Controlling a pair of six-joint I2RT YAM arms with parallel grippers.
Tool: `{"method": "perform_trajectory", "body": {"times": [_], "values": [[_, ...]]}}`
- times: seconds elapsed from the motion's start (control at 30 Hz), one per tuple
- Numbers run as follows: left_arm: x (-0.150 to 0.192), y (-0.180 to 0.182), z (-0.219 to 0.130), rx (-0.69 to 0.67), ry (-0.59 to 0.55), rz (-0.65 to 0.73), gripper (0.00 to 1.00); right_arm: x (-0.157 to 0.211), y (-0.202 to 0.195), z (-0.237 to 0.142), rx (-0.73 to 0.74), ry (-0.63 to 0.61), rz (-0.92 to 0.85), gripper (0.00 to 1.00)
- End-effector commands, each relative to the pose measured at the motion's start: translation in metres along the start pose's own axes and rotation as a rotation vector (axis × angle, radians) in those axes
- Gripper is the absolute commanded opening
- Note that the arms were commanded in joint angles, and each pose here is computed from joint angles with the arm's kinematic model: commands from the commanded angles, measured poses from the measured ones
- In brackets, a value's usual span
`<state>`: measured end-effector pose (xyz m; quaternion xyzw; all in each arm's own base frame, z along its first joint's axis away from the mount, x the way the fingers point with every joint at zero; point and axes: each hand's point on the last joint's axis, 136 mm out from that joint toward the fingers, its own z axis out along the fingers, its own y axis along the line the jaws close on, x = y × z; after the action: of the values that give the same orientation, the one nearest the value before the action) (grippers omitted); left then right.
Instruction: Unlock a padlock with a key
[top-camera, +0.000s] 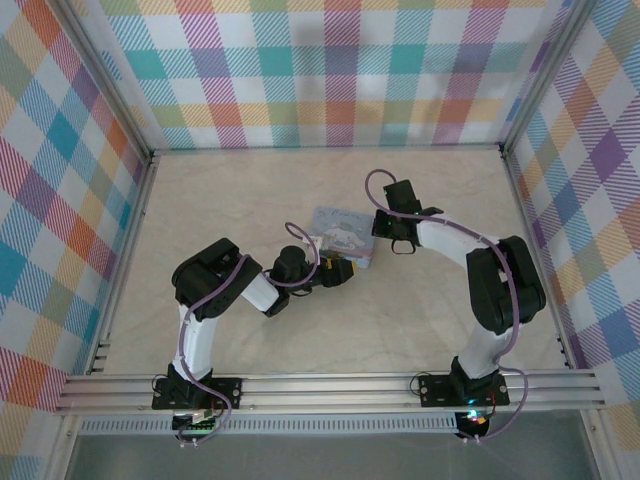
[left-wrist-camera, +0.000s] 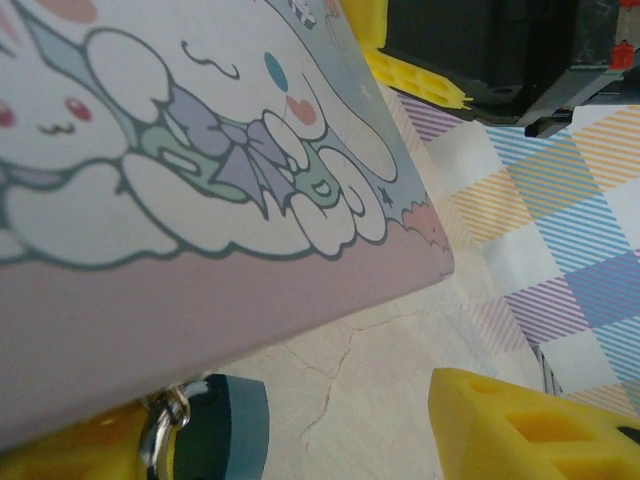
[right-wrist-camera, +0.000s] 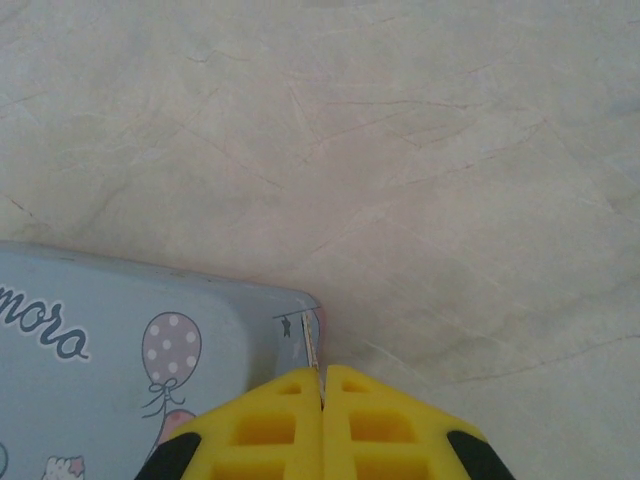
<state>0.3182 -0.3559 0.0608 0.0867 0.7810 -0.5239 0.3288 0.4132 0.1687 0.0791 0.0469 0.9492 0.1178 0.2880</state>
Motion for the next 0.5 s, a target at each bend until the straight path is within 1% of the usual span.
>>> {"method": "perform_trajectory", "body": {"times": [0.0, 0.2, 0.3, 0.47], "values": [[0.014, 0.021, 0.002, -0.047, 0.043, -0.035, 0.61, 0.017, 0.012, 0.015, -0.023, 0.082, -0.031, 0.0], [0.01, 0.038, -0.007, -0.119, -0.011, -0.063, 0.62, -0.001, 0.021, 0.019, -0.037, 0.057, -0.034, 0.0], [0.005, 0.043, -0.013, -0.125, -0.039, -0.08, 0.63, -0.005, 0.025, 0.021, -0.045, 0.053, -0.036, 0.0], [0.002, 0.049, -0.015, -0.137, -0.051, -0.093, 0.59, -0.009, 0.028, 0.025, -0.048, 0.053, -0.04, 0.0]]}}
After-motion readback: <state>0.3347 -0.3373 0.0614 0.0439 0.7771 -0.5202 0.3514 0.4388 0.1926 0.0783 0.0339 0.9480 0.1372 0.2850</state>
